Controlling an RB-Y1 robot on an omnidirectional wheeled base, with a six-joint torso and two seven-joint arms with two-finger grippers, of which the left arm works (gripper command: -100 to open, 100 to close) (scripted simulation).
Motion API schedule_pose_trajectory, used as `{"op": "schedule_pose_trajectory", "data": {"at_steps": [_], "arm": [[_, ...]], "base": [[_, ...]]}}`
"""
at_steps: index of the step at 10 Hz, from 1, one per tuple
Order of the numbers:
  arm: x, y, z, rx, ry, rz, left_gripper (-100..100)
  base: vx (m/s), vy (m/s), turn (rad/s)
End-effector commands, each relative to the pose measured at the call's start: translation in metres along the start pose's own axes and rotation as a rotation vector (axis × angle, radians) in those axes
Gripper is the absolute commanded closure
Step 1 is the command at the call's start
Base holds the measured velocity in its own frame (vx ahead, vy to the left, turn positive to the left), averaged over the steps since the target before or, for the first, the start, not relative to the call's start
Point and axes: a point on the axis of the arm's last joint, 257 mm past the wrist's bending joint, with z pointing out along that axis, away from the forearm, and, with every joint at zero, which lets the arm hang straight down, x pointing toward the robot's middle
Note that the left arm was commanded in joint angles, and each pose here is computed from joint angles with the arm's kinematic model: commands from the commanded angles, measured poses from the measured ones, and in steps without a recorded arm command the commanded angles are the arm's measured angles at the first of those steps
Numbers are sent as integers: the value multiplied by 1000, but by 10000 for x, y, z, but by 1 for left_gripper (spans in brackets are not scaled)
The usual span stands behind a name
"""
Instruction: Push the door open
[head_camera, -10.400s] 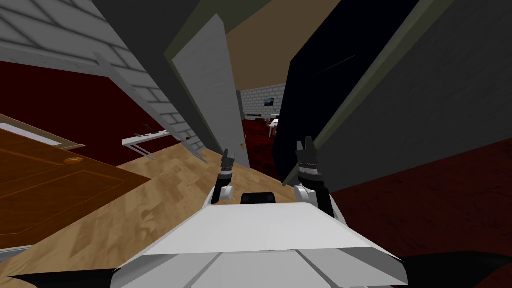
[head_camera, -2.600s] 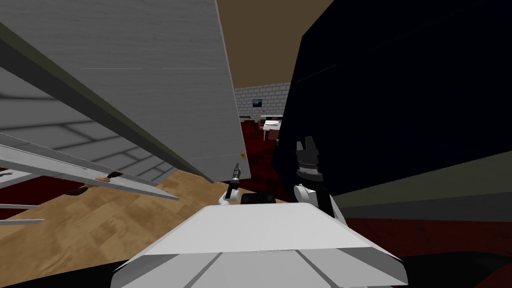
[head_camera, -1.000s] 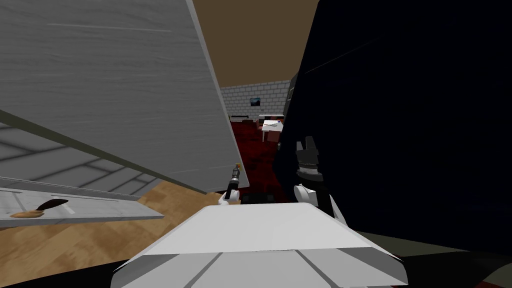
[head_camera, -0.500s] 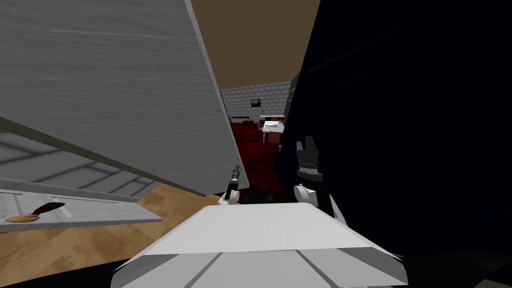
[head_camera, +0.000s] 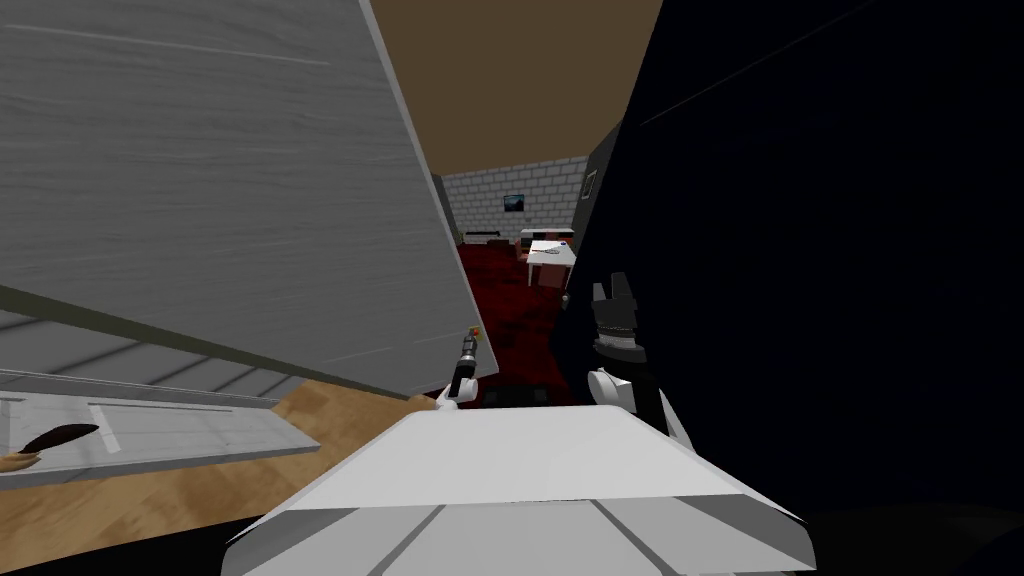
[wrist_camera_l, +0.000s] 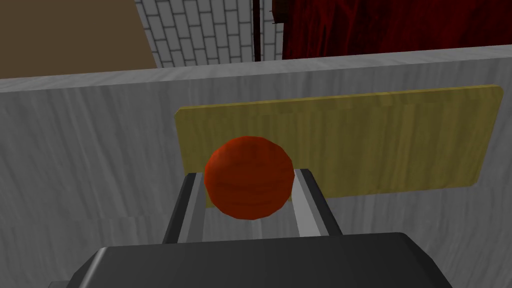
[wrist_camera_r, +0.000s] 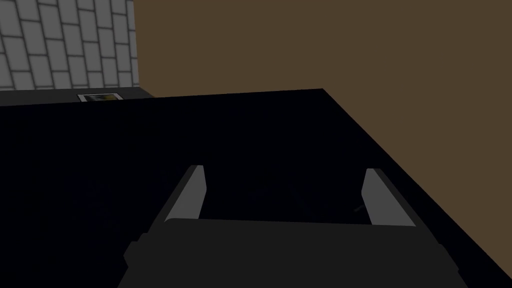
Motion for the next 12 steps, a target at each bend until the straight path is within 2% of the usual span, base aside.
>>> {"op": "schedule_pose_trajectory", "data": {"at_steps": [1, 3, 4, 9, 10, 12], "arm": [[-160, -44, 7, 9, -19, 13, 100], [-327, -64, 33, 13, -60, 26, 100], [-197, -25, 20, 3, -47, 10, -100], [-26, -29, 44, -8, -57, -34, -100], [-65, -23, 41, -7, -56, -27, -100], [-125, -24, 26, -2, -61, -15, -100]], "base": [[53, 15, 13], [179, 7, 166], [-80, -97, 108], [-237, -149, 79], [-99, -77, 21], [171, 14, -22]]}}
